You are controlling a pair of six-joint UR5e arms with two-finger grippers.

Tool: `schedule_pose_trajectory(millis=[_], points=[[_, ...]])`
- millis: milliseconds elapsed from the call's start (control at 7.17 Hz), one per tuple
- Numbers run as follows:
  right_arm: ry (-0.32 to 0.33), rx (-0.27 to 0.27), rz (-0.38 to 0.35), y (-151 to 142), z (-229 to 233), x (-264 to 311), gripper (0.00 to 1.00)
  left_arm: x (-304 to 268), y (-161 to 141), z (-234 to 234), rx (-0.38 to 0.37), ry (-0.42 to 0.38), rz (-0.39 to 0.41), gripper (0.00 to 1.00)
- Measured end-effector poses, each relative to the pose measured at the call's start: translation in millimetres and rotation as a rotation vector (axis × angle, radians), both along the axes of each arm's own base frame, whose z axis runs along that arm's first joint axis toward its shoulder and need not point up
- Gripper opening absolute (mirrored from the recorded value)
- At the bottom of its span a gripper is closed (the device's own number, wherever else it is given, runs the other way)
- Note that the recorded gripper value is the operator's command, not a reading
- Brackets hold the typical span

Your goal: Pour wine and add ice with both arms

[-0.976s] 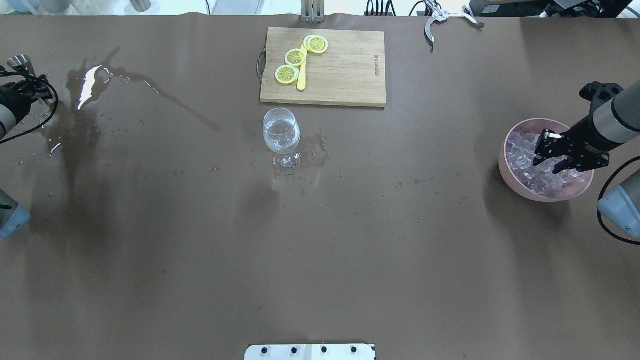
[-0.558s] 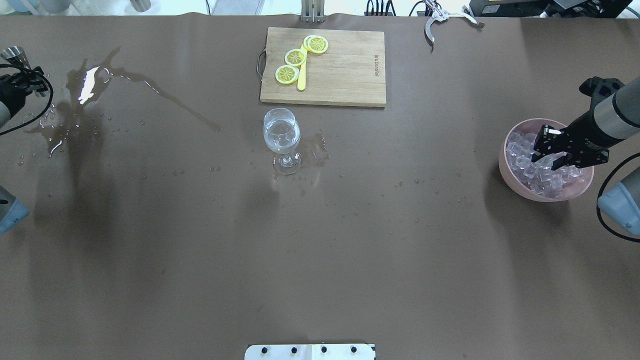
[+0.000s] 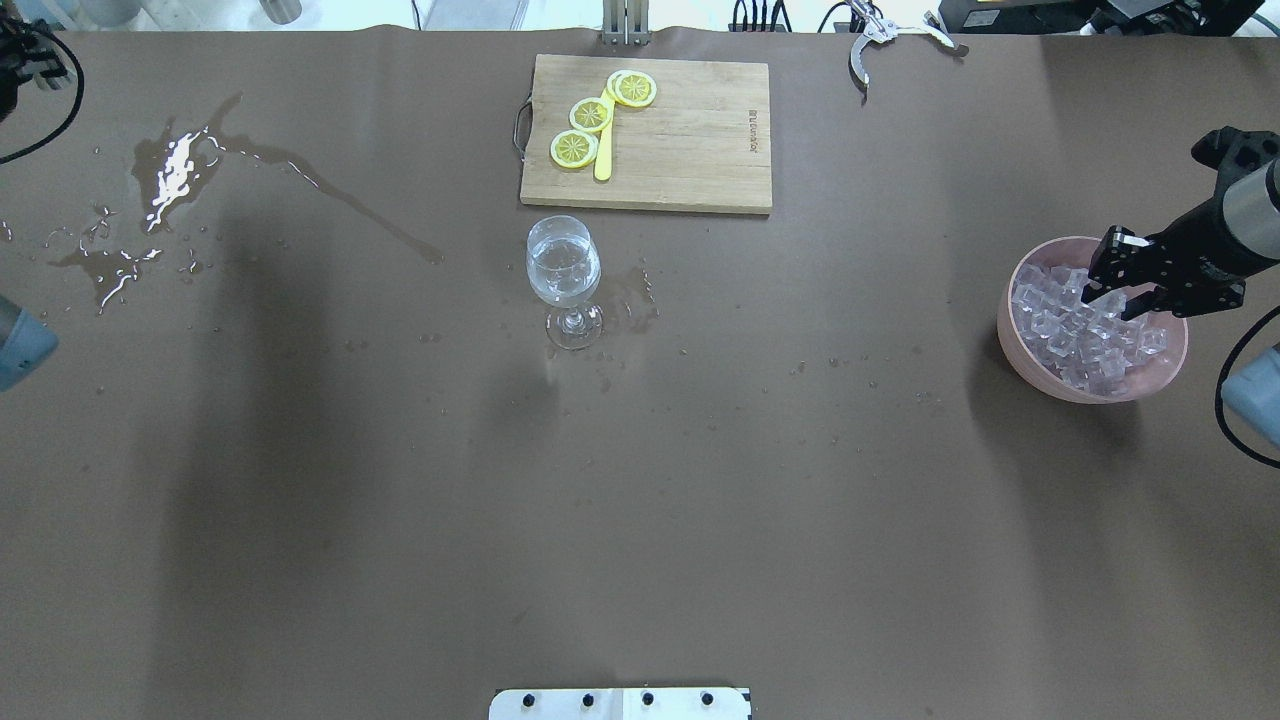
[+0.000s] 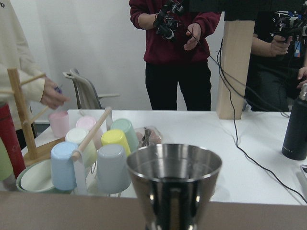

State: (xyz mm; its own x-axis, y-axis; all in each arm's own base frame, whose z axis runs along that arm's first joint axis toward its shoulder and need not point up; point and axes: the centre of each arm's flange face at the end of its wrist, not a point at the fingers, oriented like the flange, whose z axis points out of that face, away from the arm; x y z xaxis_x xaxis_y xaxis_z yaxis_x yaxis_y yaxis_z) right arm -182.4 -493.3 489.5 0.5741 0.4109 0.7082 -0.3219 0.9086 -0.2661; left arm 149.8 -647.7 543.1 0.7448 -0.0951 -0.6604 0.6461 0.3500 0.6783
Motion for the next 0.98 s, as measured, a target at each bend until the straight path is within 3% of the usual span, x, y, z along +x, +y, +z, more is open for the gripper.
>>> schedule_pose_trajectory(millis=[558,697,976], points=[[-0.027,0.086,0.034,3.7,-38.7,26.9,0.00,-9.7,6.7,-158.0,-0.019,-0.048,-0.006,0.00],[-0.019,0.126,0.017,2.5,-45.1,29.6,0.00,-5.8,26.3,-199.6,-0.019,-0.065,-0.003,0.00],[0.037,0.226,-0.036,-0.7,-53.5,41.7,0.00,56.0,71.4,-249.0,-0.004,-0.152,0.018,0.00]])
